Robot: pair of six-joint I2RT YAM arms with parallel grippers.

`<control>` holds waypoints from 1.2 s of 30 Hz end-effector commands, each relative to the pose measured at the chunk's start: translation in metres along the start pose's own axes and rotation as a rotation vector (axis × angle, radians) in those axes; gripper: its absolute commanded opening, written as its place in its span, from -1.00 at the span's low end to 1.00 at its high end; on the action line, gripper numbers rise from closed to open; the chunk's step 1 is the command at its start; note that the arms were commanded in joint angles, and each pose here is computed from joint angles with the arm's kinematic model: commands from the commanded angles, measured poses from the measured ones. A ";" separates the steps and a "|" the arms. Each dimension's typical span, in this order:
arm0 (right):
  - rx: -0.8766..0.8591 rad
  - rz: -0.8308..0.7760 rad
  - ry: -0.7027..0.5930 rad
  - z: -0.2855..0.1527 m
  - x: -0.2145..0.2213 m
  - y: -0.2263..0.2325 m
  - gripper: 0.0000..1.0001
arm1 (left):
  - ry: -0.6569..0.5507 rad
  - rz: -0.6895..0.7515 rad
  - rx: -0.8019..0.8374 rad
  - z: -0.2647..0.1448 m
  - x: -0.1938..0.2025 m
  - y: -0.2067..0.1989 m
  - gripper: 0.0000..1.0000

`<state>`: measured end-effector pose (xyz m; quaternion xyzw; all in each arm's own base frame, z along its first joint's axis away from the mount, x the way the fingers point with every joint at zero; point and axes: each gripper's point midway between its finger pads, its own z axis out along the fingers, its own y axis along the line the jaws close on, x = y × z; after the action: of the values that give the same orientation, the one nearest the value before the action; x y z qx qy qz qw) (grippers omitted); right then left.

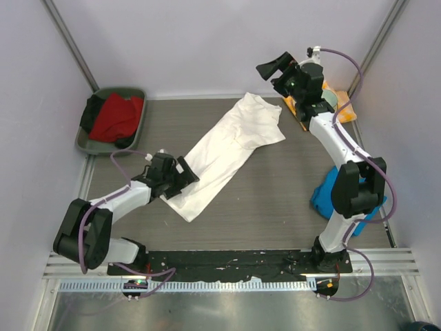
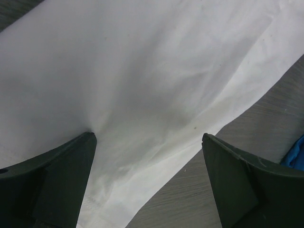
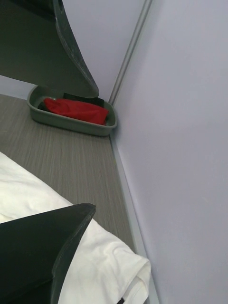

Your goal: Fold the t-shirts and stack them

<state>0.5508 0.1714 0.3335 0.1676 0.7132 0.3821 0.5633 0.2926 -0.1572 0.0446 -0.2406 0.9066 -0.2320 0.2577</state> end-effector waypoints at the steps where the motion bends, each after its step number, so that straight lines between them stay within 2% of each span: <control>1: 0.050 -0.028 0.030 -0.033 0.009 -0.007 0.99 | 0.063 0.026 -0.055 -0.004 0.045 0.012 0.99; 6: 0.115 -0.058 0.054 -0.080 0.014 -0.010 0.99 | 0.093 0.097 -0.007 -0.008 0.090 -0.017 0.99; 10: 0.126 -0.095 0.056 -0.123 0.009 0.002 0.99 | 0.121 0.200 0.078 -0.011 0.128 -0.067 1.00; 15: 0.229 -0.136 0.102 -0.172 0.022 -0.015 0.99 | 0.173 0.278 0.174 -0.007 0.172 -0.127 0.99; 20: 0.320 -0.216 0.074 -0.219 0.018 -0.028 0.99 | 0.240 0.368 0.192 0.006 0.227 -0.151 0.99; 21: 0.344 -0.221 0.092 -0.227 0.022 -0.033 0.99 | 0.245 0.365 0.232 0.004 0.232 -0.166 1.00; 23: 0.360 -0.231 0.110 -0.234 0.027 -0.038 0.99 | 0.272 0.371 0.249 0.008 0.247 -0.171 1.00; 26: 0.398 -0.236 0.122 -0.245 0.034 -0.048 0.99 | 0.286 0.375 0.294 0.002 0.254 -0.191 0.99; 29: 0.425 -0.249 0.126 -0.248 0.037 -0.057 0.99 | 0.244 0.396 0.352 -0.014 0.243 -0.214 0.99; 32: 0.462 -0.255 0.171 -0.248 0.049 -0.070 0.99 | 0.169 0.470 0.363 -0.044 0.214 -0.233 1.00; 33: 0.473 -0.254 0.182 -0.249 0.052 -0.075 1.00 | 0.150 0.485 0.370 -0.066 0.200 -0.241 1.00; 36: 0.484 -0.230 0.269 -0.255 0.078 -0.087 0.99 | 0.076 0.520 0.336 -0.102 0.165 -0.234 1.00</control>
<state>0.3176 0.0758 0.2598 0.1713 0.8459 0.1627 0.4782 0.1728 -0.4347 0.0972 0.0408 0.9195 -0.3124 0.2351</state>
